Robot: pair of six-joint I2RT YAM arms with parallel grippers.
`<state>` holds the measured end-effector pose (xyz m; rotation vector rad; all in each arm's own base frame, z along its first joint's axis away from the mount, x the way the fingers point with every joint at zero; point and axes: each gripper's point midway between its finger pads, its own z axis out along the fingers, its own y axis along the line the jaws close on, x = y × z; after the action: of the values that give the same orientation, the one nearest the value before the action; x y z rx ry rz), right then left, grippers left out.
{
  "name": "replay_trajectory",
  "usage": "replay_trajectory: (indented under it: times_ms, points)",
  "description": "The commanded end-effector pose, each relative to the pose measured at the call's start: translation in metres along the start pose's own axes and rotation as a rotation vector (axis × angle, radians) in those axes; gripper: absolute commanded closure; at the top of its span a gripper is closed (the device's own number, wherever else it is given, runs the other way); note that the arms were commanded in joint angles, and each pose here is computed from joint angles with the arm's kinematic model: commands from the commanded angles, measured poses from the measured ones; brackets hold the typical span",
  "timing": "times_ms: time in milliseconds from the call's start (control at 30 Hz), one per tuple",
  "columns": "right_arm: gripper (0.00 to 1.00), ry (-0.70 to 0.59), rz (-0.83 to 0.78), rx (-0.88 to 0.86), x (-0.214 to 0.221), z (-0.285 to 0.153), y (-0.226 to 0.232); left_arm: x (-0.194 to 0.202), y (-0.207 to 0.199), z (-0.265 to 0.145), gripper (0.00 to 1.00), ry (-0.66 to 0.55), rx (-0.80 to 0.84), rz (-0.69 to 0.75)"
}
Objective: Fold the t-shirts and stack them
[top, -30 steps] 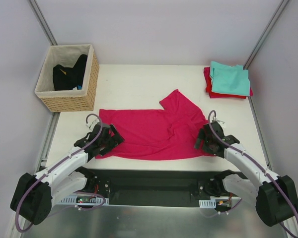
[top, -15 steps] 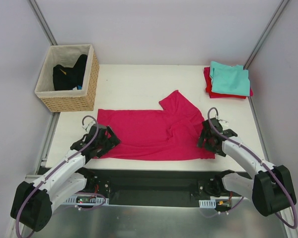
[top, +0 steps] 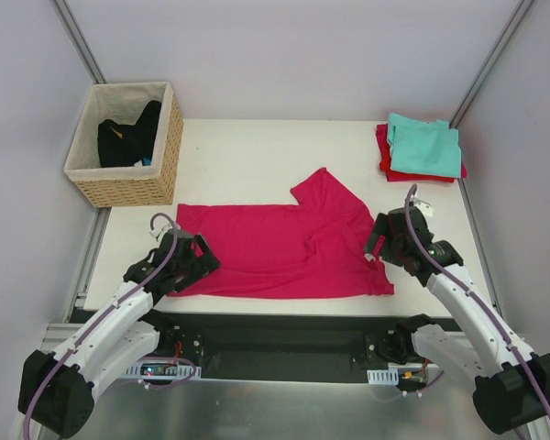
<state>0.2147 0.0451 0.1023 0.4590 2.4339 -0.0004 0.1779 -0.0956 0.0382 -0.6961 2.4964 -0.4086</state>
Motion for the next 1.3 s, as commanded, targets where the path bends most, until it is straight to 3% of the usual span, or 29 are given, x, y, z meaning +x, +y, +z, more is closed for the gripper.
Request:
replay_trajectory:
  times_ms: [0,133,333,567,867,1267]
  points:
    - [0.05,0.005,-0.032,-0.222,-0.012,-0.016,0.044,-0.024,-0.028,-0.023,0.0,-0.05,0.084,0.05]
    - [0.05,0.038,-0.087,-0.356,-0.004,-0.025,0.078,-0.036,-0.051,-0.038,0.01,-0.063,0.161,0.091]
    - [0.04,0.068,-0.142,-0.424,0.016,-0.017,0.109,-0.057,-0.093,-0.076,0.01,-0.112,0.323,0.126]
    - [0.04,0.146,-0.151,-0.442,0.04,0.012,0.131,-0.069,-0.103,-0.088,0.01,-0.151,0.344,0.131]
    - [0.04,0.197,-0.122,-0.357,0.072,0.033,0.104,-0.063,-0.095,-0.081,0.01,-0.134,0.318,0.095]
    - [0.04,0.183,-0.111,-0.071,0.089,0.019,0.017,-0.069,-0.096,-0.079,0.01,-0.147,0.297,0.096]
